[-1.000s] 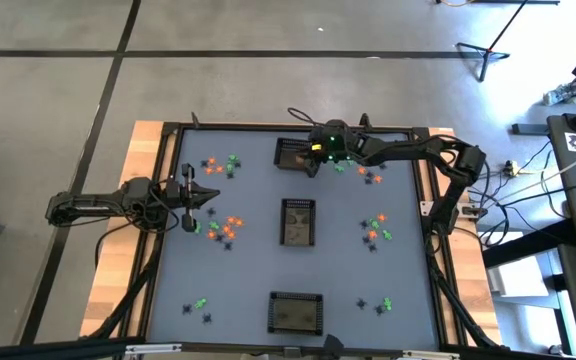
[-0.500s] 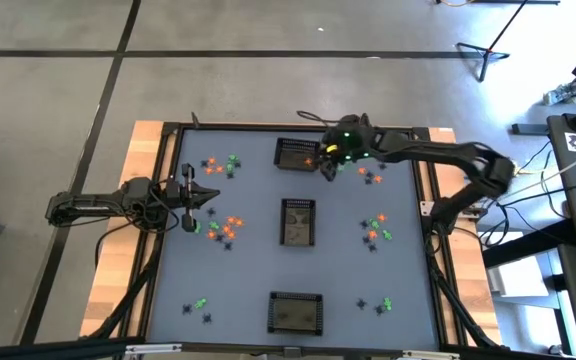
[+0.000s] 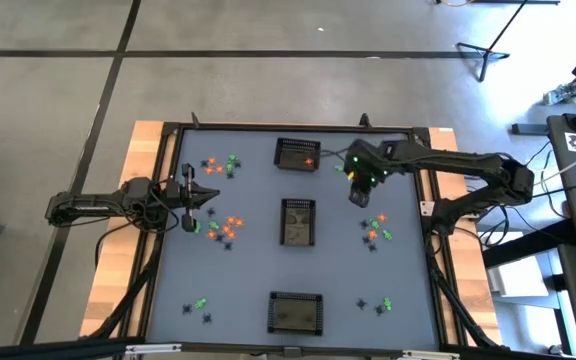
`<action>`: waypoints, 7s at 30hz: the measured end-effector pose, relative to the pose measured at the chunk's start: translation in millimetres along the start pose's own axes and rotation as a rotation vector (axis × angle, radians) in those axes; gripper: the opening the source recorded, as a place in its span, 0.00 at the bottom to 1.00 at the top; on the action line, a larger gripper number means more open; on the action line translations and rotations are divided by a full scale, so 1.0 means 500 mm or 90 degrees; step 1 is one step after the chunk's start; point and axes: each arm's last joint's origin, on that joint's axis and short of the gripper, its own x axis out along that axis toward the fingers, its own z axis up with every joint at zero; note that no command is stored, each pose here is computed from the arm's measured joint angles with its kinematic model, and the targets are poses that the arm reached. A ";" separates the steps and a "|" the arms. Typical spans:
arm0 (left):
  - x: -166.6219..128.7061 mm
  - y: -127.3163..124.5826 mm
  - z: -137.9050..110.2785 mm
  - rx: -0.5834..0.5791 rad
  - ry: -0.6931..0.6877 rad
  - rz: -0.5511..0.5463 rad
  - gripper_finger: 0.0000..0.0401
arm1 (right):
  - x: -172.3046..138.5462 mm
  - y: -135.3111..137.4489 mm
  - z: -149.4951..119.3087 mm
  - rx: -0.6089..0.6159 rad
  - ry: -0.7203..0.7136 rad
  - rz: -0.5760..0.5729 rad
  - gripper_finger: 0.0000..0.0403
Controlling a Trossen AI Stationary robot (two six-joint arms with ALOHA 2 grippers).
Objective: Sort Halloween decoration
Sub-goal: Put the black spider toy into the bottom black bin, then put the green skeleton toy into the center black bin
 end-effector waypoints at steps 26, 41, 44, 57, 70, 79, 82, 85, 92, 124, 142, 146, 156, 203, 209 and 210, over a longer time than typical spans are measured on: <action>0.000 0.000 0.000 0.000 0.000 0.000 0.00 | 0.008 -0.012 -0.180 0.182 -0.206 -0.172 0.35; 0.000 0.000 0.000 0.000 0.000 0.000 0.00 | 0.052 -0.055 -0.187 0.301 -0.220 -0.285 0.35; 0.000 0.000 0.000 0.000 0.000 0.000 0.00 | 0.062 -0.067 -0.178 0.300 -0.211 -0.271 0.35; 0.000 0.000 0.000 0.000 0.000 0.000 0.00 | 0.106 -0.085 -0.178 0.286 -0.108 -0.237 0.35; 0.000 0.000 0.000 0.000 0.000 0.000 0.00 | 0.142 -0.093 -0.161 0.279 -0.104 -0.244 0.35; 0.000 0.000 0.000 0.000 0.000 0.000 0.00 | 0.172 -0.096 -0.154 0.274 -0.081 -0.238 0.35; 0.000 0.000 0.000 0.000 0.000 0.000 0.00 | 0.183 -0.097 -0.153 0.263 -0.070 -0.245 0.35; 0.000 0.000 0.000 0.000 0.000 0.000 0.00 | 0.185 -0.098 -0.152 0.259 -0.069 -0.245 0.32; 0.000 0.000 0.000 0.000 0.000 0.000 0.00 | 0.162 -0.095 -0.142 0.237 -0.050 -0.241 0.06; 0.000 0.000 0.000 0.000 0.000 0.000 0.00 | 0.001 0.282 -0.120 -0.074 -0.328 0.437 0.00; 0.000 0.000 0.000 0.000 0.000 0.000 0.00 | -0.003 0.422 -0.066 -0.186 -0.318 0.422 0.00; 0.000 0.000 0.000 0.000 0.000 -0.001 0.00 | 0.013 0.467 -0.027 -0.225 -0.267 0.393 0.00; 0.000 0.000 0.000 0.000 0.000 -0.002 0.00 | 0.077 0.539 0.010 -0.298 -0.161 0.506 0.00; 0.000 0.000 0.002 0.018 -0.008 -0.001 0.00 | -0.100 0.266 -0.144 -0.280 -0.690 0.173 0.23; 0.000 0.001 0.012 -0.025 -0.038 -0.004 0.00 | -0.095 0.264 -0.148 -0.293 -0.670 0.162 0.23; -0.001 0.002 0.019 -0.045 -0.064 -0.003 0.00 | -0.095 0.263 -0.148 -0.298 -0.671 0.159 0.23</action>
